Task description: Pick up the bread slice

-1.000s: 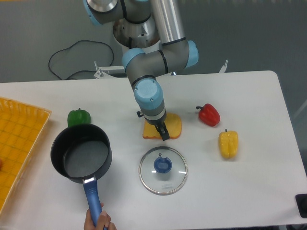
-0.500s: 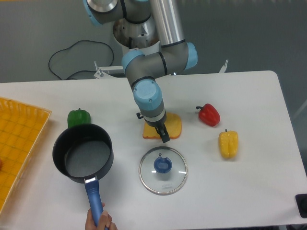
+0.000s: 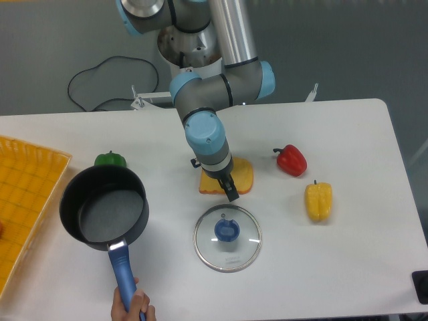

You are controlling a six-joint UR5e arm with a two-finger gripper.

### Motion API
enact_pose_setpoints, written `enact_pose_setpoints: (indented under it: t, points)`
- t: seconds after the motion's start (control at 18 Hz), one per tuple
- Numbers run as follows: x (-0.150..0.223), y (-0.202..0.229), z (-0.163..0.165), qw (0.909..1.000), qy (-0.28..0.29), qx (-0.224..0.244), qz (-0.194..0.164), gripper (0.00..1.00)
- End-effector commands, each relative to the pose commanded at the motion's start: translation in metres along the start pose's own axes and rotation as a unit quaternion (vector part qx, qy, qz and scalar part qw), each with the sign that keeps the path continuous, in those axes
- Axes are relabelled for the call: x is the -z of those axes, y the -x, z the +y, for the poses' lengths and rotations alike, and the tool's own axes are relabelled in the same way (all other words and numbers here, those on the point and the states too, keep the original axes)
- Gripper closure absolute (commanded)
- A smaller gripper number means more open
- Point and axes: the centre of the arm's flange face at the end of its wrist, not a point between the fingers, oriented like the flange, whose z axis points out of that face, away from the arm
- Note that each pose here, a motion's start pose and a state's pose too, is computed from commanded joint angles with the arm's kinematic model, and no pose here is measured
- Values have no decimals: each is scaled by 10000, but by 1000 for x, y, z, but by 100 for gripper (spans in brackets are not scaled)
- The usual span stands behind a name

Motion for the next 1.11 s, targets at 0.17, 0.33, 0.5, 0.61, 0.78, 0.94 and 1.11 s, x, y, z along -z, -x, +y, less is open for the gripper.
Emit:
enact_pose_setpoints:
  t: [0.17,0.33,0.5,0.61,0.78,0.94,1.11]
  points:
    - [0,-4,0,10000,16,-48,13,1]
    - [-1,-11,-6,9999,36,-122,32,1]
    - [3,-13,-6,9999,26,-132,2,1]
    - [2,-14,-6,9999,27,-141,8,1]
    - [2,-16,-7,9999,35,-142,14,1]
    - [3,-17,-7,9999,35,-124,-1,1]
    - [1,-17,-7,9999,43,-110,6,1]
